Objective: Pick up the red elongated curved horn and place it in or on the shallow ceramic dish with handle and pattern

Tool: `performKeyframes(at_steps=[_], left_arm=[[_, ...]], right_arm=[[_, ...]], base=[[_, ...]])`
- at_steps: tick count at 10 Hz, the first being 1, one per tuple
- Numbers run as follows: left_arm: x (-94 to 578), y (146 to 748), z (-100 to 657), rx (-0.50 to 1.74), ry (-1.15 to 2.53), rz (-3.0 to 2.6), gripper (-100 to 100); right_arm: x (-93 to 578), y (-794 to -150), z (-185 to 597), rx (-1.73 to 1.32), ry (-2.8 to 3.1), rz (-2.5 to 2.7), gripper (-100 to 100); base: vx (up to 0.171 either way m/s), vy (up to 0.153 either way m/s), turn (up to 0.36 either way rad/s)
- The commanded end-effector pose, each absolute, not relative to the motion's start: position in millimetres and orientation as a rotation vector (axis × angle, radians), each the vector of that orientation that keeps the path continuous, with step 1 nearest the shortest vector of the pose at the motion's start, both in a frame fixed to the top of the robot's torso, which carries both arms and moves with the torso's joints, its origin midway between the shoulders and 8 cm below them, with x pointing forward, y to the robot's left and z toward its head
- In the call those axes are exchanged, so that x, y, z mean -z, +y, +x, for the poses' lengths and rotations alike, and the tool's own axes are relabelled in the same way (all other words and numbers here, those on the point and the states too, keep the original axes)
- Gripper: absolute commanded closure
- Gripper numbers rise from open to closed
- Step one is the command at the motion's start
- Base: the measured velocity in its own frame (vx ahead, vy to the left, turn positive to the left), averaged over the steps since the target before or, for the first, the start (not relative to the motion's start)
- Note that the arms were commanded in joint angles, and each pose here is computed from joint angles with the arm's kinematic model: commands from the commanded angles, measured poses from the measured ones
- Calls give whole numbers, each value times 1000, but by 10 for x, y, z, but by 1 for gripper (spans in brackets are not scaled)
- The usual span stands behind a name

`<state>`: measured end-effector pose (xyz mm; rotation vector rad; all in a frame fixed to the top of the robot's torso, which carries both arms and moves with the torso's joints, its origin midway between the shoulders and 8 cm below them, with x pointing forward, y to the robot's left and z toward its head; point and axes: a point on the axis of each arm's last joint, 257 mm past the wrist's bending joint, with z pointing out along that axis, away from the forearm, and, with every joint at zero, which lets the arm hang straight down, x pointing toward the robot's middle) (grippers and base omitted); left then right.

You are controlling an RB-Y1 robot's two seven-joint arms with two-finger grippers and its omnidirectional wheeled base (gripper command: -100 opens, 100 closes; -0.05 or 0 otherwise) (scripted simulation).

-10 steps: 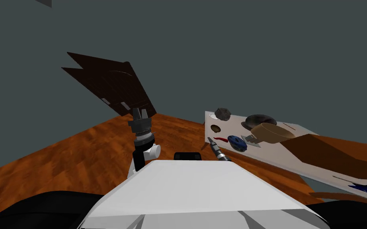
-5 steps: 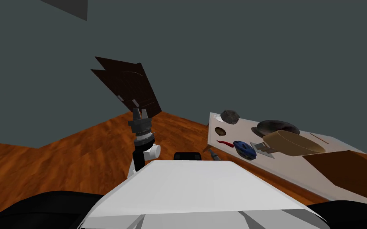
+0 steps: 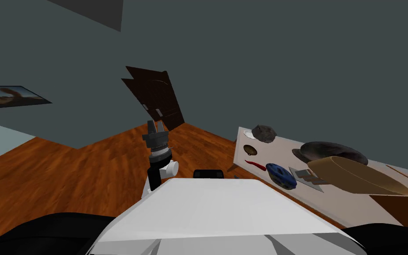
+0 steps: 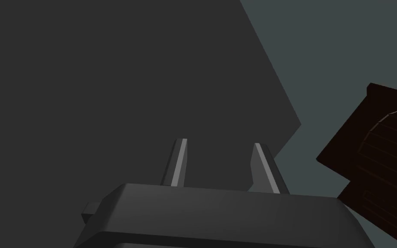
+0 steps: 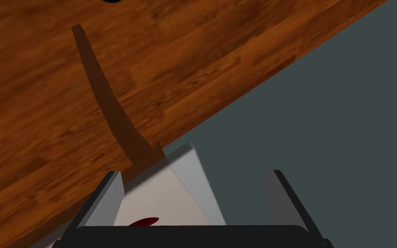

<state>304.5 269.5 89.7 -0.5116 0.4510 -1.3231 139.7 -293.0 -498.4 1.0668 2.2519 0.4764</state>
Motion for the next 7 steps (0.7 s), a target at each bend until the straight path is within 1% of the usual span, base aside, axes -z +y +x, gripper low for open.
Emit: performKeyframes(at_steps=[1, 2, 3, 4, 5, 6, 7], left_arm=[[-897, 2695, 3045, 1323, 451, -512, 0], [-898, 2694, 3046, 1323, 451, -512, 0], [-897, 2695, 3045, 1323, 451, -512, 0], [-898, 2694, 3046, 1323, 451, -512, 0], [-898, 2694, 3046, 1323, 451, -512, 0], [-897, 2695, 3045, 1323, 451, -512, 0], [-898, 2695, 3046, 1323, 451, -512, 0]], right_arm=[[5209, -3056, 1046, -371, 2359, 1032, -100], [5214, -3060, 1038, -370, 2361, 1033, -100], [5365, -3191, 736, -278, 2449, 993, -100], [5456, -3299, 507, -200, 2522, 939, -100], [5487, -3334, 446, -185, 2532, 944, -100], [5582, -3488, 173, -92, 2610, 886, -100], [5636, -3621, -32, -16, 2674, 816, -100]], base=[[4, -27, 240], [2, -29, 137], [3, -33, 270], [-2, -48, 447], [-6, -44, 130], [-5, -44, 200], [-3, -63, 311]])
